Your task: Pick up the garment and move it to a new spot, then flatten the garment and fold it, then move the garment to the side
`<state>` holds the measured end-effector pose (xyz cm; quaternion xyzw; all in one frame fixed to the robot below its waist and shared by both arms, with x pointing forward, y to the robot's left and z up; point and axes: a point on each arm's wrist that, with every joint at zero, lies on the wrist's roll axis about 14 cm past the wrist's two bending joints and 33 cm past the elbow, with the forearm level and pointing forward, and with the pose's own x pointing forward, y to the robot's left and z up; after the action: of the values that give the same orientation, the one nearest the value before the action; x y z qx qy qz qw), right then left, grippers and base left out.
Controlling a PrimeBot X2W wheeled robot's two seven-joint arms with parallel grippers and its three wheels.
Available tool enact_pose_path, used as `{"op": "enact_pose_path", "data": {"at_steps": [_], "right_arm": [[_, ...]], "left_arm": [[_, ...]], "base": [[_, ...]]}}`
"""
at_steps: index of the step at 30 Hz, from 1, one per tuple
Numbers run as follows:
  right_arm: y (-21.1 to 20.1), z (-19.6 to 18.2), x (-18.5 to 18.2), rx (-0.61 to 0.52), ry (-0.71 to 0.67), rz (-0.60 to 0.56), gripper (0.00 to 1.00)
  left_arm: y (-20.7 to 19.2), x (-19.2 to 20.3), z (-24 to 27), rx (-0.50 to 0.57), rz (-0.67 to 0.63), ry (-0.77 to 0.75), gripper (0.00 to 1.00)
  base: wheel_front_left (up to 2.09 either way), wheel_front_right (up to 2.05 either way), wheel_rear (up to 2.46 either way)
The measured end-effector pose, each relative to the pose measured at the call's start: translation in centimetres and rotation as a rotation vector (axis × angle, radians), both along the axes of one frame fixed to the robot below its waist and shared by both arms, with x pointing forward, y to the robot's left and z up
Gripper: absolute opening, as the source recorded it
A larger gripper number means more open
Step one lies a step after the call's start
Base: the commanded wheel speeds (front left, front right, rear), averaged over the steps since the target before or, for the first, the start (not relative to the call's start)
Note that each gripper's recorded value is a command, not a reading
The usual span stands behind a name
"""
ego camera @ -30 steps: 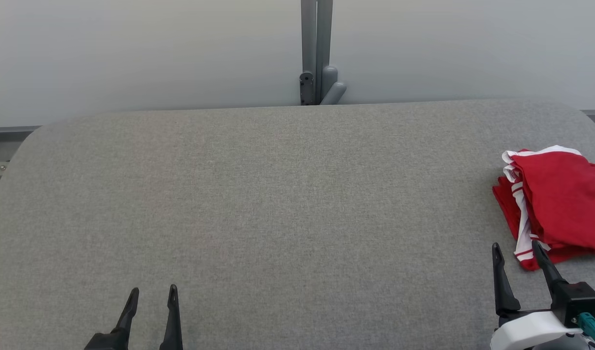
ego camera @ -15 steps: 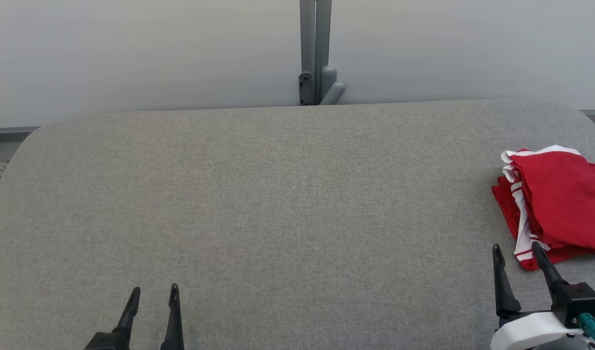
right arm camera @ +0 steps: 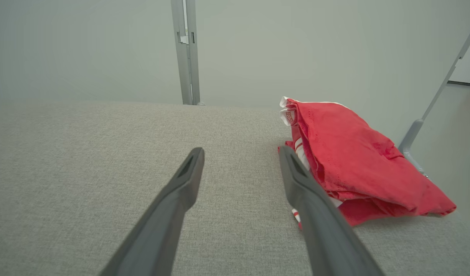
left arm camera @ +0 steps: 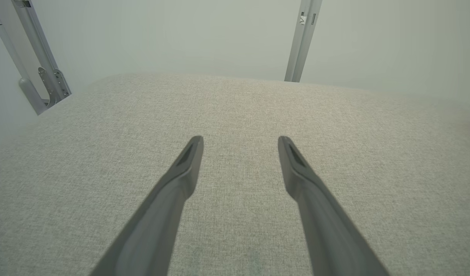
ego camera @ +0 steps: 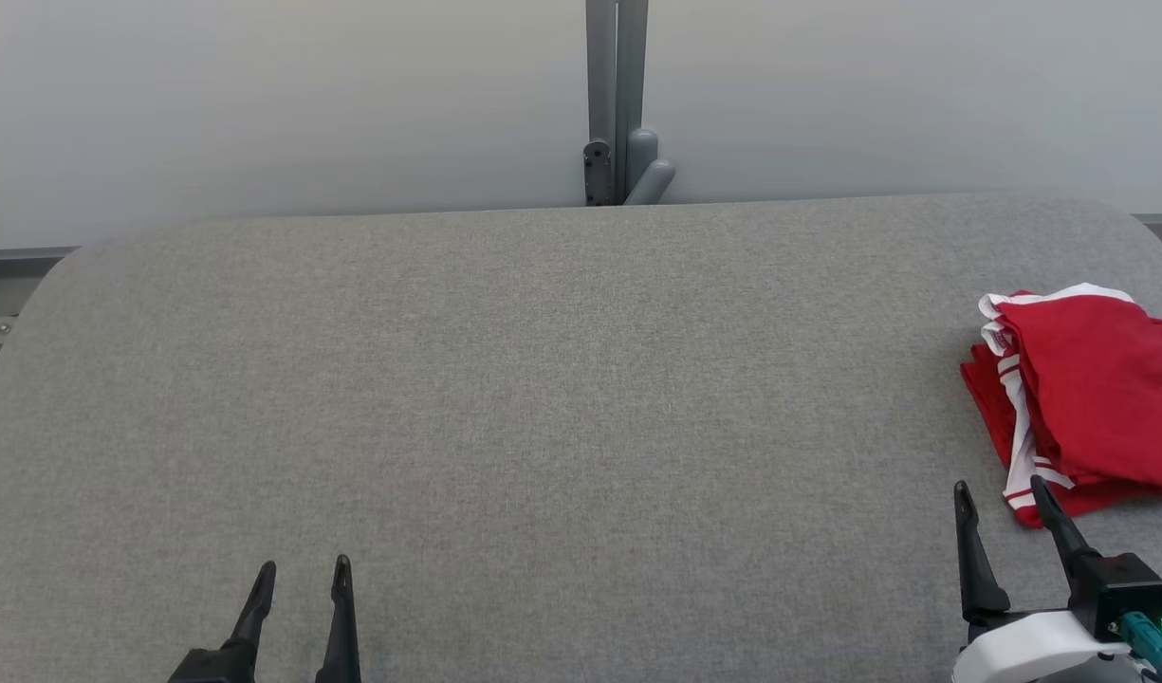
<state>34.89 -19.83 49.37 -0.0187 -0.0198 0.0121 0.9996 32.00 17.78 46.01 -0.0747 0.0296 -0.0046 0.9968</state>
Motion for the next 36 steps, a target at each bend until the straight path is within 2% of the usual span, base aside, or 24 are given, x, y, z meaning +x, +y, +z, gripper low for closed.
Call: {"op": "enact_pose_path", "data": {"at_steps": [19, 20, 27, 36], "right_arm": [[-0.1, -1.0, -0.4, 0.009, 0.031, -0.007, 1.0], [-0.1, -1.0, -0.4, 0.008, 0.031, -0.007, 0.0], [0.0, -3.3, -1.0, 0.036, 0.108, -0.016, 0.0], [-0.7, -3.6, -0.9, 0.22, 0.132, -0.066, 0.0]], "left_arm": [[-0.5, -0.3, -0.9, -0.002, -0.009, 0.03, 1.0], [-0.5, -0.3, -0.9, -0.002, -0.01, 0.03, 0.0], [-0.8, -1.4, -3.1, -0.017, -0.013, 0.108, 0.0], [-0.2, -1.0, -3.3, -0.183, 0.042, 0.134, 0.0]], "base": [[0.0, 0.0, 0.0], [0.0, 0.0, 0.0], [0.0, 0.0, 0.0], [0.0, 0.0, 0.0]]}}
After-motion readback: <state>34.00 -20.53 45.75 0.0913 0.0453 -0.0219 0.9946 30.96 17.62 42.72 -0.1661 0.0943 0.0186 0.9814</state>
